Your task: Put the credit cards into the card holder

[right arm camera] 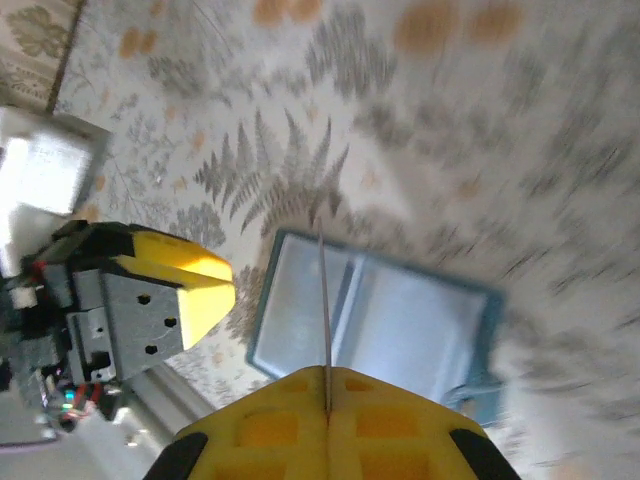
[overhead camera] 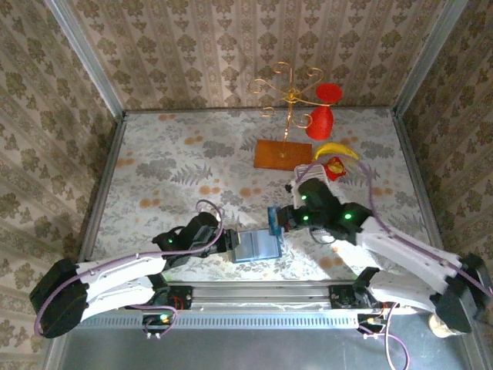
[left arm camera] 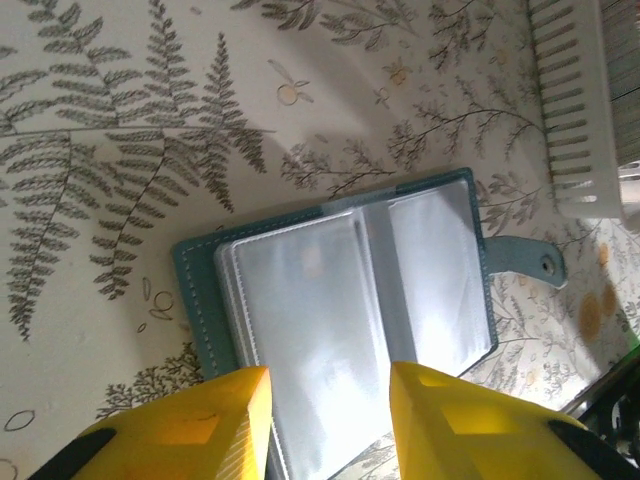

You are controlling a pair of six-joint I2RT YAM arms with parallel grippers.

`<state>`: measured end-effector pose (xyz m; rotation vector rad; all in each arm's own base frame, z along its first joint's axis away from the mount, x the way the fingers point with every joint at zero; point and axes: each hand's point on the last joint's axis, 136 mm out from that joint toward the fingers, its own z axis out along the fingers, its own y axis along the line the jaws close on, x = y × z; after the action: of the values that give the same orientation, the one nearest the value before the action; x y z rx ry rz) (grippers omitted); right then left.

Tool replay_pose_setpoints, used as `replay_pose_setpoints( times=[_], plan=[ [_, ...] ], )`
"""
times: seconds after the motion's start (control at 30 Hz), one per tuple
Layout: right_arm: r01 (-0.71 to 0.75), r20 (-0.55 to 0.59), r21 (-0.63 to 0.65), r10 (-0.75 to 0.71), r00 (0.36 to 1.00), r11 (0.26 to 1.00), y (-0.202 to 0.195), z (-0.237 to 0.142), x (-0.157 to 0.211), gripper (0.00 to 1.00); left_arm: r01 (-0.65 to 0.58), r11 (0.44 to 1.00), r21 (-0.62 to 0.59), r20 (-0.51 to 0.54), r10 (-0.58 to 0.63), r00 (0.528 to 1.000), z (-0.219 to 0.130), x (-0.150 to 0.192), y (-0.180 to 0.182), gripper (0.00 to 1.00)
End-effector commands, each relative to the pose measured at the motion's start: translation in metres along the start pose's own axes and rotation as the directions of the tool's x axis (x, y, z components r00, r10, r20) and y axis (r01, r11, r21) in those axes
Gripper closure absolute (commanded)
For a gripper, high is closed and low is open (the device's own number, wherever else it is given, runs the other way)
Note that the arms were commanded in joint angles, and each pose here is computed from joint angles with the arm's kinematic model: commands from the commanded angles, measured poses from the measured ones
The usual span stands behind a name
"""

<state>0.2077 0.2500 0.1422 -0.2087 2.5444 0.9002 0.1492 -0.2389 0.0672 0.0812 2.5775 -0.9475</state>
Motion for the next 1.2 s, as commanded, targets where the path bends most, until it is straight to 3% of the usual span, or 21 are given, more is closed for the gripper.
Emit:
replay_pose_setpoints(
  times=[0.0, 0.3, 0.57, 1.17],
  plan=[
    [-0.317, -0.064, -0.091, 0.312, 0.948, 0.944, 0.025, 0.031, 0.012, 1.00, 0.019, 1.000, -0.019, -0.024, -0.019, 1.000, 0.003, 0.009, 0.008, 0.64],
    [-0.334, -0.138, 0.005, 0.331, 0.933, 0.943, 0.006, 0.084, 0.033, 1.00, 0.001, 1.000, -0.029, -0.072, -0.003, 0.997, 0.014, 0.018, 0.007, 0.65],
    [-0.284, -0.083, 0.101, 0.292, 0.953, 0.954, -0.017, 0.077, 0.030, 1.00, -0.009, 0.998, -0.060, -0.096, 0.003, 0.995, 0.019, 0.023, 0.012, 0.64],
    [-0.292, -0.064, 0.076, 0.297, 0.953, 0.953, -0.026, 0.081, 0.033, 1.00, -0.016, 0.996, -0.084, -0.104, 0.007, 0.995, 0.023, 0.026, 0.016, 0.66]
  ],
)
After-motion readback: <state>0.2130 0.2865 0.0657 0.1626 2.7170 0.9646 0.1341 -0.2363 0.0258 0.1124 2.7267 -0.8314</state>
